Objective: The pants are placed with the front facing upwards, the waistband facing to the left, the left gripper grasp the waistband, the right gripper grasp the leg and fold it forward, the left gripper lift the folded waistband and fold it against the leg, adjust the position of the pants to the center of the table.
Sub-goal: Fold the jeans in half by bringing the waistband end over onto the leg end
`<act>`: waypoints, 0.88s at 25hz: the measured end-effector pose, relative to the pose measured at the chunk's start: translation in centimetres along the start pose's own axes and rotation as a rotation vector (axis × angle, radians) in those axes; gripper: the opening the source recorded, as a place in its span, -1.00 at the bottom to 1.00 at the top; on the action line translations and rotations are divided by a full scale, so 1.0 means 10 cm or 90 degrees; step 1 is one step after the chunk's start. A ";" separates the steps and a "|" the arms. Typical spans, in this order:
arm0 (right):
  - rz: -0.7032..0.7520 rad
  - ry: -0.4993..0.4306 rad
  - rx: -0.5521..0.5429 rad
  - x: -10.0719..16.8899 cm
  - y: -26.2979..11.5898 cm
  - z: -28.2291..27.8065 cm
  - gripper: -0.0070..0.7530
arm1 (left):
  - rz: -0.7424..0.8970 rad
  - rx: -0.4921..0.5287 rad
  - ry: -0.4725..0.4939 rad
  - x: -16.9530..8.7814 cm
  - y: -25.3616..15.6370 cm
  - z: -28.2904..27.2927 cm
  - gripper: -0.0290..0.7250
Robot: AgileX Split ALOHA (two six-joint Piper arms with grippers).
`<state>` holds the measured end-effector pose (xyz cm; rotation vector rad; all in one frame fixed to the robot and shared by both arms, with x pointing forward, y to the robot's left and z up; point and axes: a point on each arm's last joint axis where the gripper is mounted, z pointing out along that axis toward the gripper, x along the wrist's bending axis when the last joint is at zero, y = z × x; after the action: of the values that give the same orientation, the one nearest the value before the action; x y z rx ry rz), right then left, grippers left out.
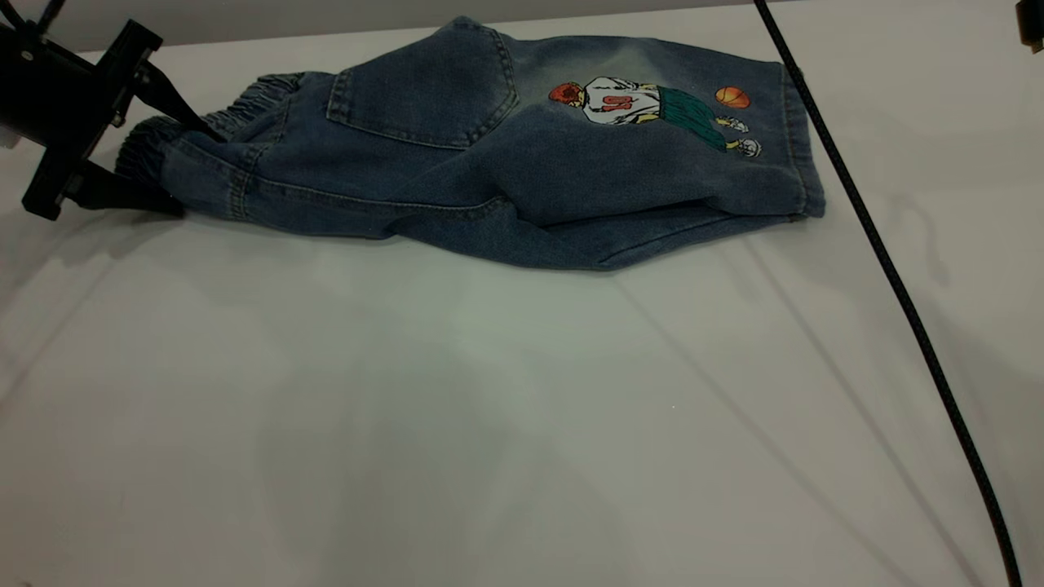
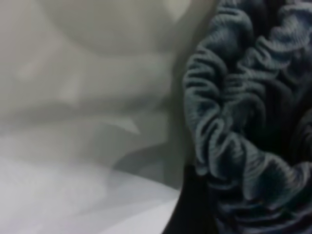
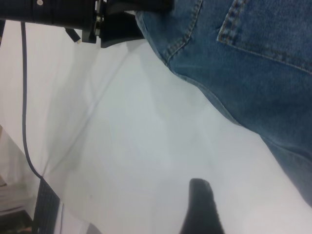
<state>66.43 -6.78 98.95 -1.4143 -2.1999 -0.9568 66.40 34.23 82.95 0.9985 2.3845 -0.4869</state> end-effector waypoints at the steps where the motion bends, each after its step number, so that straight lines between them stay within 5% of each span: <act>1: 0.000 0.000 0.000 0.00 0.00 0.00 0.15 | -0.003 -0.002 -0.003 -0.01 0.00 0.01 0.41; 5: 0.000 0.001 0.002 0.00 0.00 0.00 0.15 | 0.000 -0.008 -0.007 -0.02 0.00 0.01 0.13; 9: 0.001 0.003 0.005 0.00 -0.01 0.00 0.15 | 0.046 -0.003 -0.008 -0.04 -0.02 0.01 -0.46; 15: 0.024 0.015 0.018 -0.06 -0.04 0.22 0.15 | 0.147 0.017 -0.034 -0.23 -0.10 -0.21 -0.49; 22: 0.074 0.057 -0.011 -0.26 -0.06 0.64 0.15 | 0.268 -0.036 -0.042 -0.68 -0.29 -0.69 -0.49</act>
<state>67.37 -4.17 92.63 -1.4599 -2.0274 -0.9807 66.25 31.93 92.81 1.3875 2.0391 -0.2883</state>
